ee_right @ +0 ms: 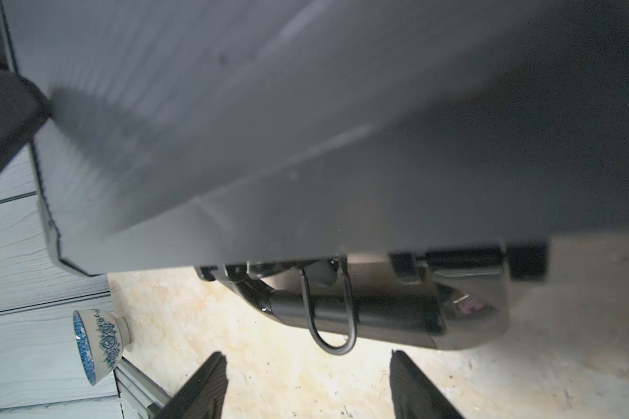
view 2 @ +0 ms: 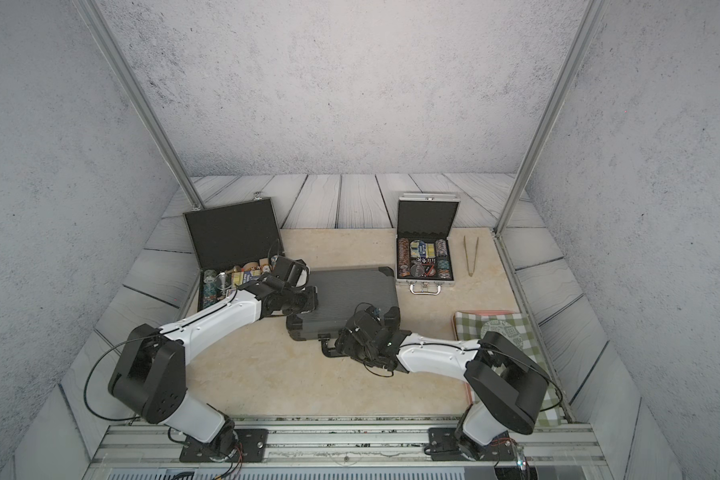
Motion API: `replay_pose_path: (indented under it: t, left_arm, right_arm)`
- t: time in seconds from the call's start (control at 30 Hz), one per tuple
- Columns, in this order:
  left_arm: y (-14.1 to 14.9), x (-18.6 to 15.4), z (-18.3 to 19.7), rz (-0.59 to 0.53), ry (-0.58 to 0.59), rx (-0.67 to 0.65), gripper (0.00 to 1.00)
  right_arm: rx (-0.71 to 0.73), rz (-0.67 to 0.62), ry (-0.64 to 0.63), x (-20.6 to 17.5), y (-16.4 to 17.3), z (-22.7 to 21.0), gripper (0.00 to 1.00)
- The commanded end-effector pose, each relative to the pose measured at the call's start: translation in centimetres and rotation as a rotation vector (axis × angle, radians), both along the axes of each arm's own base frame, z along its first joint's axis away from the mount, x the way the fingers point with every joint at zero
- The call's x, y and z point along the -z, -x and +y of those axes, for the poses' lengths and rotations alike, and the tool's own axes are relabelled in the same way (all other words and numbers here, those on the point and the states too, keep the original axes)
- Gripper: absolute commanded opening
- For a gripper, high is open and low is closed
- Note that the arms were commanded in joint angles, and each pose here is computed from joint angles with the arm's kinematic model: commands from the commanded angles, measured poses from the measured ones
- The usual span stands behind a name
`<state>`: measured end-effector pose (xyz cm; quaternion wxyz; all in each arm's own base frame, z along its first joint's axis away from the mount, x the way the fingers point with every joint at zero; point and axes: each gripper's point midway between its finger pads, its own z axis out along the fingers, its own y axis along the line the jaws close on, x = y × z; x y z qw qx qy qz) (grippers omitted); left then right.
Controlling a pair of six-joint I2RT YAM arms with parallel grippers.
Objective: Close the poker set cases
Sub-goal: Fasten the fastener on the poker set case.
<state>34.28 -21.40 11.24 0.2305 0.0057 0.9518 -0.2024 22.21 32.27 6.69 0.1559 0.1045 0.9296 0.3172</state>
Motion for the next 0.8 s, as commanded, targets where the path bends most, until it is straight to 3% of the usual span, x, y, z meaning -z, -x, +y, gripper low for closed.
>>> replay_pose_path:
  t: [0.0,0.4,0.6,0.77]
  left_arm:
    - [3.2,3.7,2.6,0.161,-0.103,-0.025,0.00]
    - [3.2,3.8,2.7,0.161,-0.106,-0.027,0.00]
    - [3.0,3.7,2.6,0.159,-0.100,-0.034,0.00]
    - [3.0,3.4,2.7,0.150,-0.102,-0.037,0.00]
  right_arm:
    - [0.008,0.007,0.015,1.0,0.0,0.0,0.73]
    - [-0.005,-0.020,0.013,0.0,0.6,-0.3,0.72]
    - [-0.001,-0.010,0.011,0.2,2.0,-0.3,0.66]
    - [0.043,-0.059,0.021,0.1,1.1,-0.7,0.61]
